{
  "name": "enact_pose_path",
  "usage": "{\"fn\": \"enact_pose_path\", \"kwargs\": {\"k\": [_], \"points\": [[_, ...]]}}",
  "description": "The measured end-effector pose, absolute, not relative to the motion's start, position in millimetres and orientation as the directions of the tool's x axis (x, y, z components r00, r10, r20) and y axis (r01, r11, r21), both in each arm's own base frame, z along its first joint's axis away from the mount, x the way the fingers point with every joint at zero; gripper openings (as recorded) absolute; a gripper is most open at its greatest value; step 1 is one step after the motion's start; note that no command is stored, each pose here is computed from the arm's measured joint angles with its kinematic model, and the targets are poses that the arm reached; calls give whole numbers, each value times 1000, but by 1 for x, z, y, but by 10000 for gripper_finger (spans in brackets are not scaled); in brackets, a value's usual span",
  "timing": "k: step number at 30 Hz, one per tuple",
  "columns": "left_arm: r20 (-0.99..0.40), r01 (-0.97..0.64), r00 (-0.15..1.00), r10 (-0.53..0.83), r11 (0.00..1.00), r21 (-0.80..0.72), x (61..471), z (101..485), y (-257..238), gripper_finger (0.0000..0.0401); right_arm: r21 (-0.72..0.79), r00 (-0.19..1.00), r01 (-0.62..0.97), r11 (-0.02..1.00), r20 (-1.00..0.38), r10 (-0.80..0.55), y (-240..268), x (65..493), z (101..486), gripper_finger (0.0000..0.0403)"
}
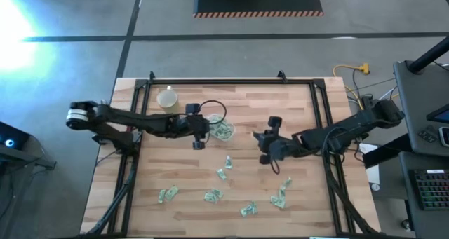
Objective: Pick and place Stevia / Truvia into bins
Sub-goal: Put the stevia packet into the transparent container
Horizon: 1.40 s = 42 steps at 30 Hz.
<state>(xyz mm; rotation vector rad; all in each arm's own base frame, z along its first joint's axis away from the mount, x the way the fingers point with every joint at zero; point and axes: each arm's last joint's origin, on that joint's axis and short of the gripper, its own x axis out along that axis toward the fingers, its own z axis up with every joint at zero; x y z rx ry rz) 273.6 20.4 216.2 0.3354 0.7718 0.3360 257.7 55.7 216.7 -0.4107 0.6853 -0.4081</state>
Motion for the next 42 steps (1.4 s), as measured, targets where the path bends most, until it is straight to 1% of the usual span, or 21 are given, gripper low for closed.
{"fn": "enact_pose_path", "kwargs": {"k": [5,7,11,13,17,20,23,28,31,37,42], "points": [[-633,-147,689,353,923,355,249,234,-2,130,-496,717,215,841,-504,-481,41,271,214,11],[-631,-136,706,322,936,325,240,240,-13,130,-486,739,199,851,-495,-456,35,278,213,11],[-680,-122,687,258,962,243,221,243,-34,130,-483,794,142,864,-465,-391,24,295,207,11],[-701,-124,676,228,973,196,212,244,-43,130,-475,833,121,872,-429,-349,17,306,206,11],[-729,-109,661,179,984,142,202,243,-60,130,-466,864,90,880,-403,-302,2,324,197,11],[-726,-79,670,155,987,138,201,242,-67,130,-462,850,93,882,-425,-312,-12,338,188,11],[-726,-72,669,161,986,152,201,241,-69,130,-458,823,108,882,-457,-338,-25,351,175,11],[-727,-82,663,181,982,170,202,240,-69,130,-417,801,74,906,-516,-303,-42,371,155,11],[-726,-83,663,183,982,171,202,240,-69,130,-395,756,73,916,-577,-309,-48,379,147,11],[-717,-87,673,181,982,166,204,240,-69,130,-353,695,91,931,-647,-313,-55,386,148,13],[-714,-88,676,179,983,163,204,240,-70,130,-343,699,60,937,-656,-285,-53,383,153,42]]}}
